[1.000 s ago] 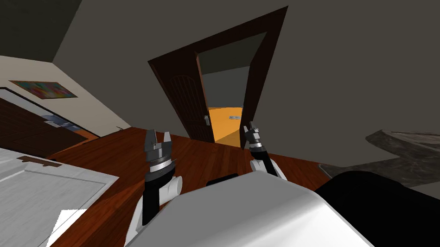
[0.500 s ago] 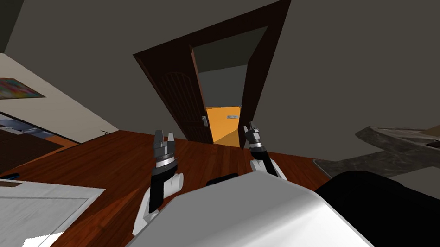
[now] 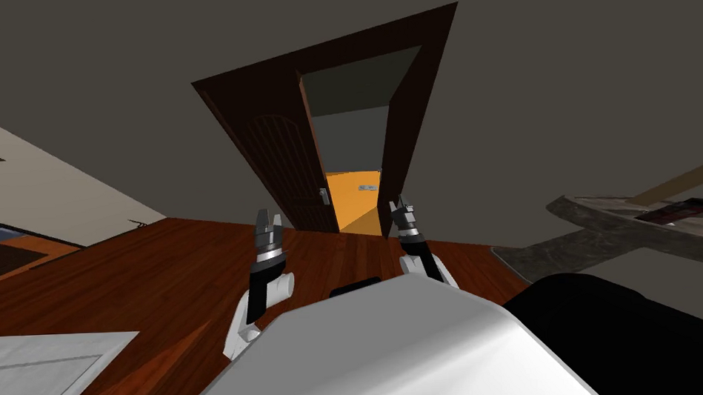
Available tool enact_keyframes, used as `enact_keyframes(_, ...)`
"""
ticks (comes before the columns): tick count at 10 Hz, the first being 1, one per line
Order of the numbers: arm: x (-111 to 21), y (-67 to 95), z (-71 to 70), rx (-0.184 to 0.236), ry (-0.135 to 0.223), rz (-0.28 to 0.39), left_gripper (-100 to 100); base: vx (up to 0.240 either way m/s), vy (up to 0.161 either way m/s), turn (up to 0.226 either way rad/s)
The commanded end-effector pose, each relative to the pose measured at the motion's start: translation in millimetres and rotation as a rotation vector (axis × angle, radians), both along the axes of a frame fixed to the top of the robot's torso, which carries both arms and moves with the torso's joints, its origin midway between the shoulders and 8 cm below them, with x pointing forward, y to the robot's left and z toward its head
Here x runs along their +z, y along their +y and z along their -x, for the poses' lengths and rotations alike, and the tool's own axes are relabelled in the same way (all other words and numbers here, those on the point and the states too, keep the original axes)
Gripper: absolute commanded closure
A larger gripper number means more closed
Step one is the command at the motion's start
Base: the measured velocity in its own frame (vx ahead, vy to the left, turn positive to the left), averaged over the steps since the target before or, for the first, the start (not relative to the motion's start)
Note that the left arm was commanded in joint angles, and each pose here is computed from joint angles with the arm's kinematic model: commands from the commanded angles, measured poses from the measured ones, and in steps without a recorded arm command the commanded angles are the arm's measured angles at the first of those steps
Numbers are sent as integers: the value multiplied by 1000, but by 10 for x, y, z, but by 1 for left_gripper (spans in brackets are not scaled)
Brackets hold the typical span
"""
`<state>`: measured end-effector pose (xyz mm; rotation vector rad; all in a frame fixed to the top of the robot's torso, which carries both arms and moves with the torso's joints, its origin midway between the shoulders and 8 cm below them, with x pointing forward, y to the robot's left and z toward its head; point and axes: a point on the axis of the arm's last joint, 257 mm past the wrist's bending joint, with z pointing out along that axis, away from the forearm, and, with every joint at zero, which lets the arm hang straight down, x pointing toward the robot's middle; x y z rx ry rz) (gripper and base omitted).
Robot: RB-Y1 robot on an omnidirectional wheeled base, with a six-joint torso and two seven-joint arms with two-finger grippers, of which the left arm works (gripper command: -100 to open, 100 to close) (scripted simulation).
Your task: Push the door open
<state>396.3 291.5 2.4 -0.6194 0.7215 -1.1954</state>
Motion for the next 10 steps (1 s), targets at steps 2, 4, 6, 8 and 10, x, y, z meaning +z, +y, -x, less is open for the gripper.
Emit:
enact_keyframes(2, -189, 59, -183, 12, 41, 2, -100, 82, 96, -148)
enact_keyframes(4, -367, 131, -330, 24, 78, 7, -100, 79, 91, -158)
enact_keyframes(6, -515, 201, -464, 35, 110, 13, -100, 74, 108, -173)
enact_keyframes(8, -622, 241, -541, 42, 132, 18, -100, 47, 67, -67)
enact_keyframes(10, -710, 279, -610, 48, 151, 23, -100, 33, 46, -96)
